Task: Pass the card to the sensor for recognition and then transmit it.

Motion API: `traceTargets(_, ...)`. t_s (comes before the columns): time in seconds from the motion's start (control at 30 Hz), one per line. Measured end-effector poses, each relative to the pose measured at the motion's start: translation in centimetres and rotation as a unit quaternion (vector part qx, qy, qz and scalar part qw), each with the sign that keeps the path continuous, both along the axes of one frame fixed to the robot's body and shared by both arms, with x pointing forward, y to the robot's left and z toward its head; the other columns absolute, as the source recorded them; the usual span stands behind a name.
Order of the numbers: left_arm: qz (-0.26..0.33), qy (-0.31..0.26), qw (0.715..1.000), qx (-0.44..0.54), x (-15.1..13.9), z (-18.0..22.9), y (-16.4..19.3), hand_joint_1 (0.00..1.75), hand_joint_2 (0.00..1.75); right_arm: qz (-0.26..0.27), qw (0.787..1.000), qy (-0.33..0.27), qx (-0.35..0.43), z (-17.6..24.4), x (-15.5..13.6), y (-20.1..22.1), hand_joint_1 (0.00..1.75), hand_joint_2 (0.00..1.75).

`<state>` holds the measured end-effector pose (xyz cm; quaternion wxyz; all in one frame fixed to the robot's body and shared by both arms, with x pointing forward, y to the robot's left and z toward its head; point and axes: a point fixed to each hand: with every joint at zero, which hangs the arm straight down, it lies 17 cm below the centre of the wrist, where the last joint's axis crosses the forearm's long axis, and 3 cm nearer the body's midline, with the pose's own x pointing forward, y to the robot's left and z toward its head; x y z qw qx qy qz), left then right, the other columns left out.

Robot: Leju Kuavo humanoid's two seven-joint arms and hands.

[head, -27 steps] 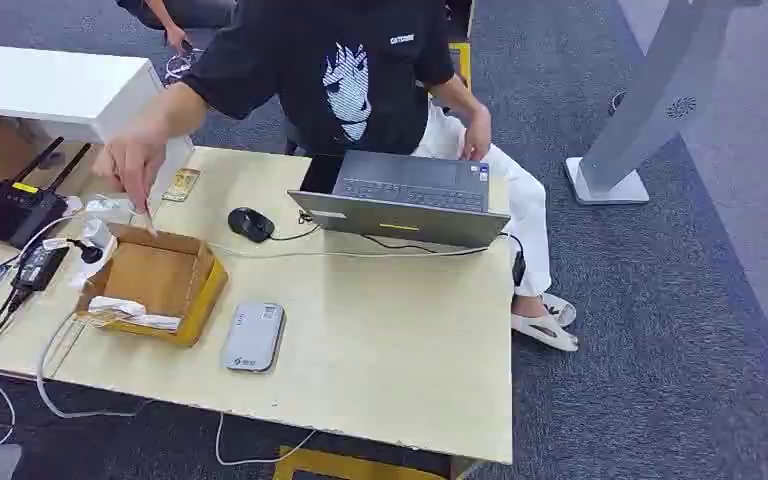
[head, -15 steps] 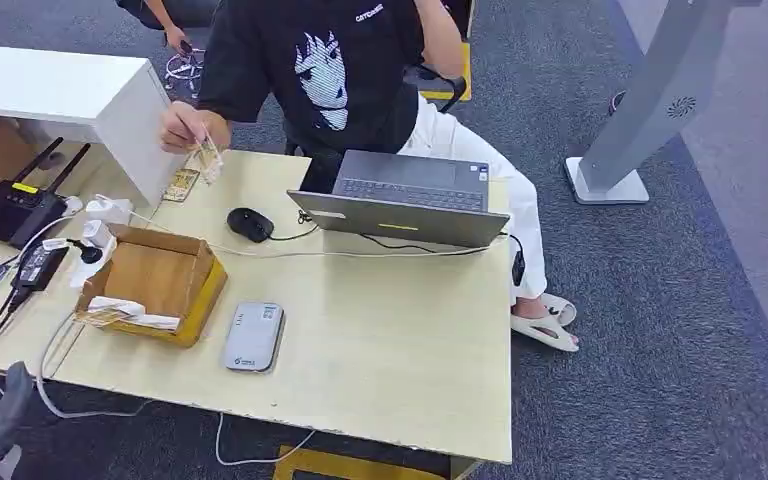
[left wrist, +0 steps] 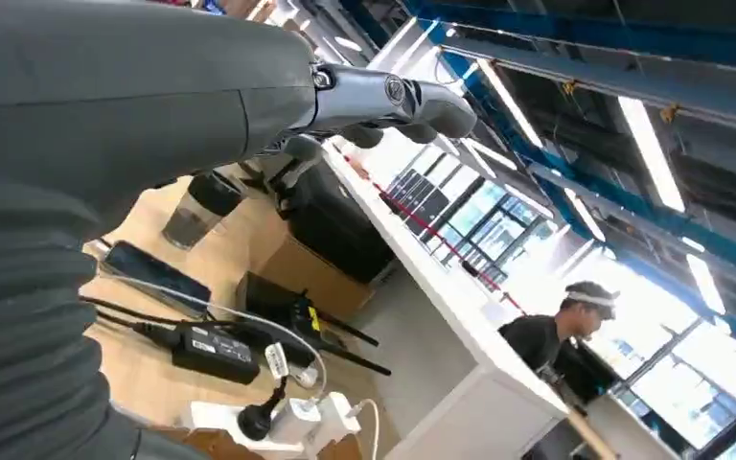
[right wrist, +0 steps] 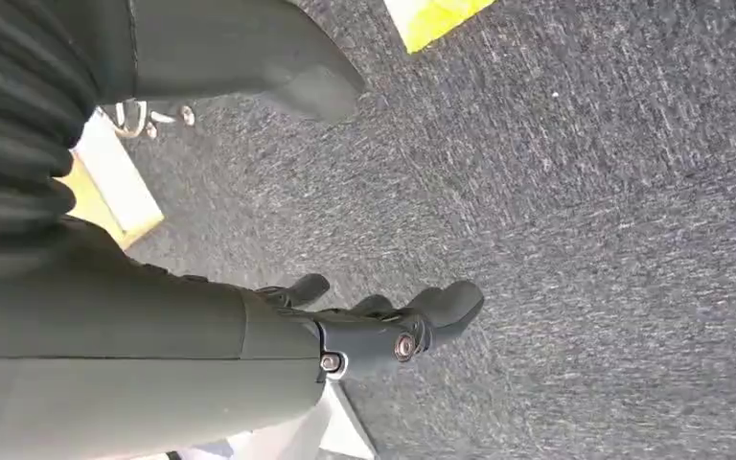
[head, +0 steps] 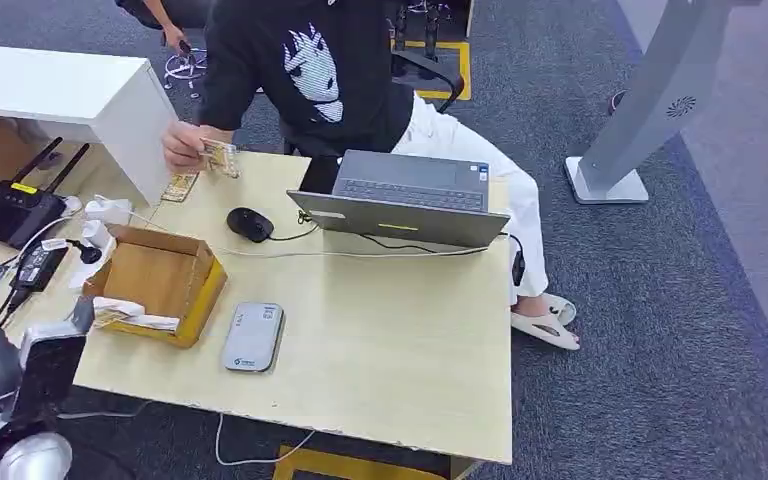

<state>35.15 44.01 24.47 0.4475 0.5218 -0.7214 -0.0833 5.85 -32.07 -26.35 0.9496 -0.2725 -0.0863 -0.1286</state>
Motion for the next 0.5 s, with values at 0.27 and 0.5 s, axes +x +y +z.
traceTargets(0.27,-0.002,0.050,0.999,0.005,3.5,-1.0,0.0,0.00,1.75,0.022,1.000,-0.005,0.001,0.0,0.9,0.0,0.00,1.75)
traceTargets(0.5,-0.002,0.050,0.999,0.005,3.5,-1.0,0.0,0.00,1.75,0.022,1.000,-0.005,0.001,0.0,0.9,0.0,0.00,1.75)
